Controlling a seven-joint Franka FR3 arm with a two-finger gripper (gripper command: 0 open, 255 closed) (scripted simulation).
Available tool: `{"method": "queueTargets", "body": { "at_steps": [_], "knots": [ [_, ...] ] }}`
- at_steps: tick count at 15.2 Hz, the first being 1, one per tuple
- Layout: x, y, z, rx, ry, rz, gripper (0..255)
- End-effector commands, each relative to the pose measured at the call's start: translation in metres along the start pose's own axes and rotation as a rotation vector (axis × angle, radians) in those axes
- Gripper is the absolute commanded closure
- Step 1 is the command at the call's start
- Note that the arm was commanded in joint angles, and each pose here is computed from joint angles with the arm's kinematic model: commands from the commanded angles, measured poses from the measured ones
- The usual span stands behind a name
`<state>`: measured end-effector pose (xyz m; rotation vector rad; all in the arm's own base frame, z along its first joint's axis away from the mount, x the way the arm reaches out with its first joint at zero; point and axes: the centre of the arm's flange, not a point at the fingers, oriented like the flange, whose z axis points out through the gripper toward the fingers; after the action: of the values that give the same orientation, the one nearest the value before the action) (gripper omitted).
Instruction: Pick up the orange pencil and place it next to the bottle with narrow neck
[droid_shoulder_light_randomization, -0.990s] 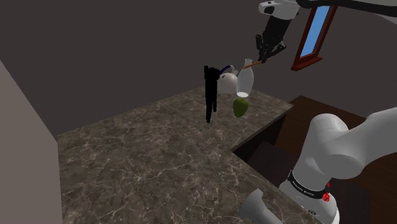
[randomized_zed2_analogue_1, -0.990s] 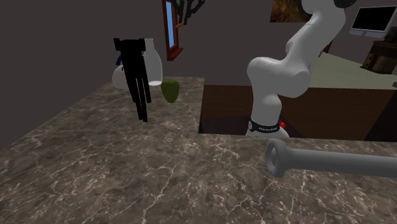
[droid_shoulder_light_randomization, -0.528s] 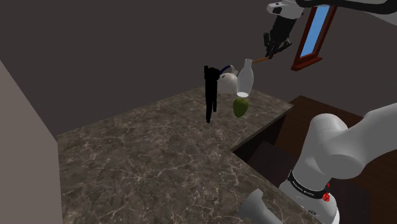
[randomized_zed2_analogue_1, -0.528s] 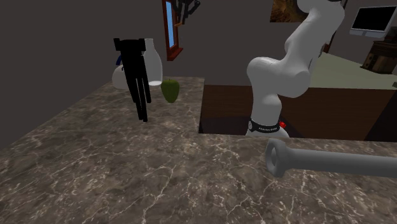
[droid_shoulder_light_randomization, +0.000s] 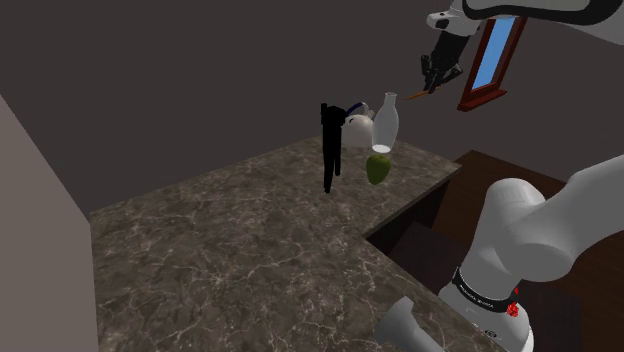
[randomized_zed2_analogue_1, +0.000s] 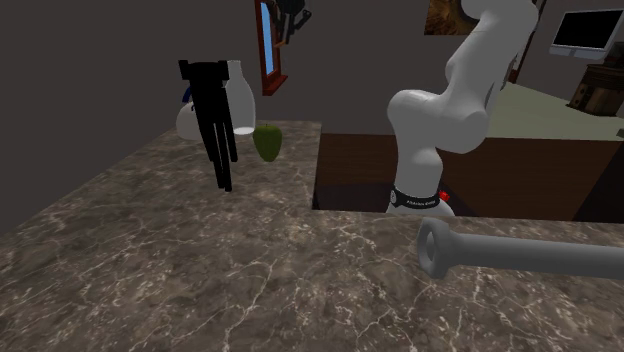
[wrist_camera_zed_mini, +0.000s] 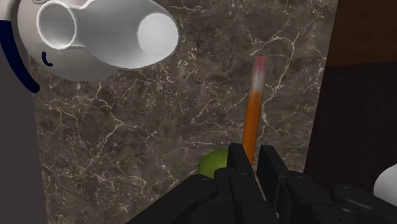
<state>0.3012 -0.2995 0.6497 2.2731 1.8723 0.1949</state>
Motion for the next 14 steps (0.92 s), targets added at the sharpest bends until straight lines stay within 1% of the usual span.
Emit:
{"method": "queueTargets", "body": {
  "at_steps": [1,14],
  "knots": [
    [0.0,-0.002,0.01,0.0,0.0,0.0,255],
    [0.001,-0.018,0.077,0.0,0.0,0.0,255]
  ]
}}
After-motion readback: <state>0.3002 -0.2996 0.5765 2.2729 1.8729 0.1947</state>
